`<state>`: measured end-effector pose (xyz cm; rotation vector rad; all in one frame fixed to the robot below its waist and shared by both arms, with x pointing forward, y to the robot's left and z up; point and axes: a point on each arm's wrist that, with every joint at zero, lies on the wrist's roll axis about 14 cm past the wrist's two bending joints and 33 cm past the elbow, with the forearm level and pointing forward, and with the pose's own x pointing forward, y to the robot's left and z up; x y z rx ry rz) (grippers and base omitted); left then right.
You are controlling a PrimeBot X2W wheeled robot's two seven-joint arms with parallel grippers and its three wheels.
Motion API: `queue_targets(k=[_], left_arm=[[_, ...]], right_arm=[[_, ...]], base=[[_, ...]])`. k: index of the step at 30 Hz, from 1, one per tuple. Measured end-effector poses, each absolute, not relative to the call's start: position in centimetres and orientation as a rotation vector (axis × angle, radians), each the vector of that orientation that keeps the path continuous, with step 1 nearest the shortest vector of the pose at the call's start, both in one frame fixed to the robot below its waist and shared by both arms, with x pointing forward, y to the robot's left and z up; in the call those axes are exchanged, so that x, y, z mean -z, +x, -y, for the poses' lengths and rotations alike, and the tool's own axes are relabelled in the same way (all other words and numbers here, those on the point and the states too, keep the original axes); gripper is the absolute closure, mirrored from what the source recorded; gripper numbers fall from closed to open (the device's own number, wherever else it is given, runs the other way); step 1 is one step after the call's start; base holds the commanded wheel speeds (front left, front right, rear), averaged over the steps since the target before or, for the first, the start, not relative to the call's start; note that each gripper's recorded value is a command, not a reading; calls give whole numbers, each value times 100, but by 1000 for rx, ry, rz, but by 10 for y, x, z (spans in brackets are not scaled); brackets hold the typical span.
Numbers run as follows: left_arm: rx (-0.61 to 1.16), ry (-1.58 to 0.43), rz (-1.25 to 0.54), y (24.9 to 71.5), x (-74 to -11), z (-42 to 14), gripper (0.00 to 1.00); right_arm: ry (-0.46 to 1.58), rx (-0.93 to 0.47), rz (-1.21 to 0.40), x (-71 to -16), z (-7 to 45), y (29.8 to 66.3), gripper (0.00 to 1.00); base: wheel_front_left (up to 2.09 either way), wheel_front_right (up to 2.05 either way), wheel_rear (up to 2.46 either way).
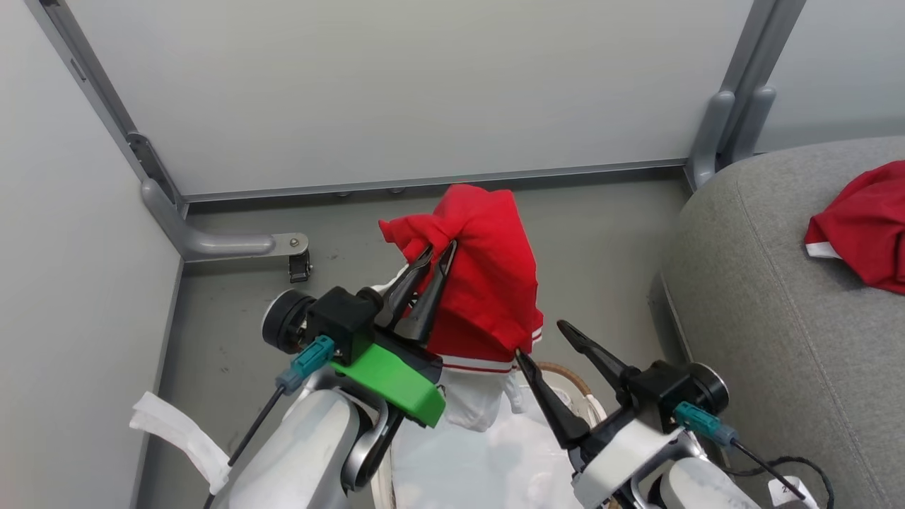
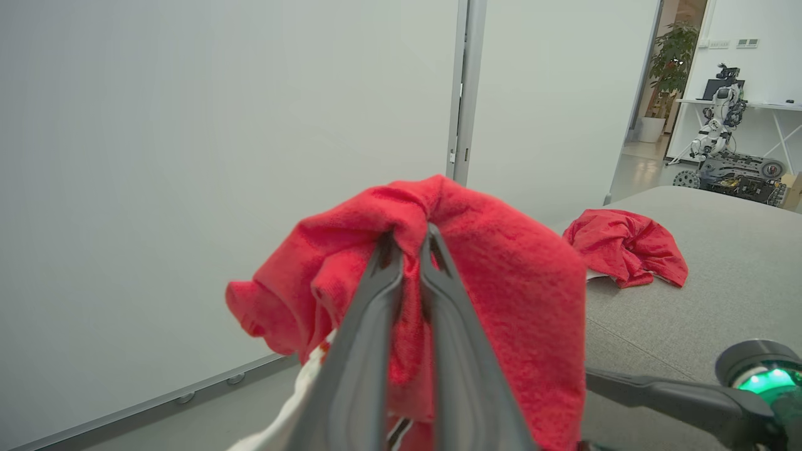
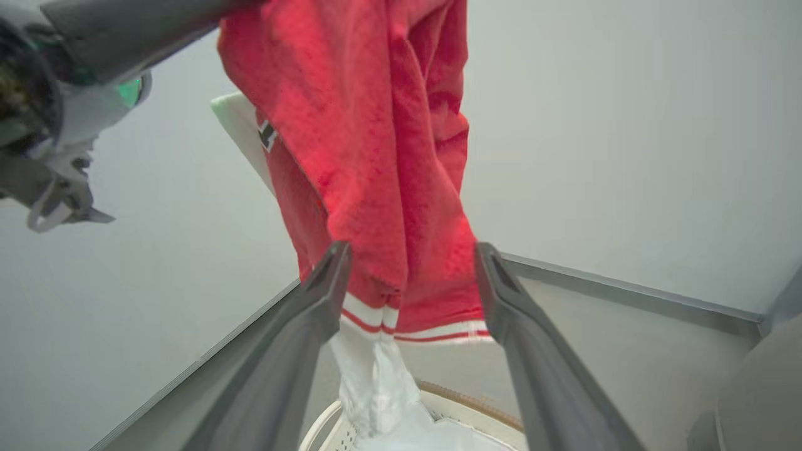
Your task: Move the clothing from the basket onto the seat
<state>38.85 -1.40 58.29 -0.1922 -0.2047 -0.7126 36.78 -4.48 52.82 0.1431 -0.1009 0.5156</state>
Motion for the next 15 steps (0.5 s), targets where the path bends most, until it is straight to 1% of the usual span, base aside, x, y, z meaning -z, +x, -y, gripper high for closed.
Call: queue_targets(k=[2, 11, 12, 13, 15], left_arm=[[714, -194, 204, 387, -583, 15, 100], [763, -217, 179, 373, -577, 31, 100], [768, -219, 172, 371, -575, 32, 100], [772, -222, 166, 370, -573, 33, 100], [773, -224, 156, 368, -570, 34, 100]], right_arm=[[126, -545, 144, -542, 38, 370, 0], [80, -617, 197, -562, 8, 389, 0], [77, -624, 192, -561, 5, 392, 73], [87, -619, 175, -557, 4, 396, 100], [108, -615, 143, -549, 2, 399, 100]], base=[[0, 0, 0], [0, 0, 0], [0, 0, 0], [0, 0, 0], [0, 0, 0]])
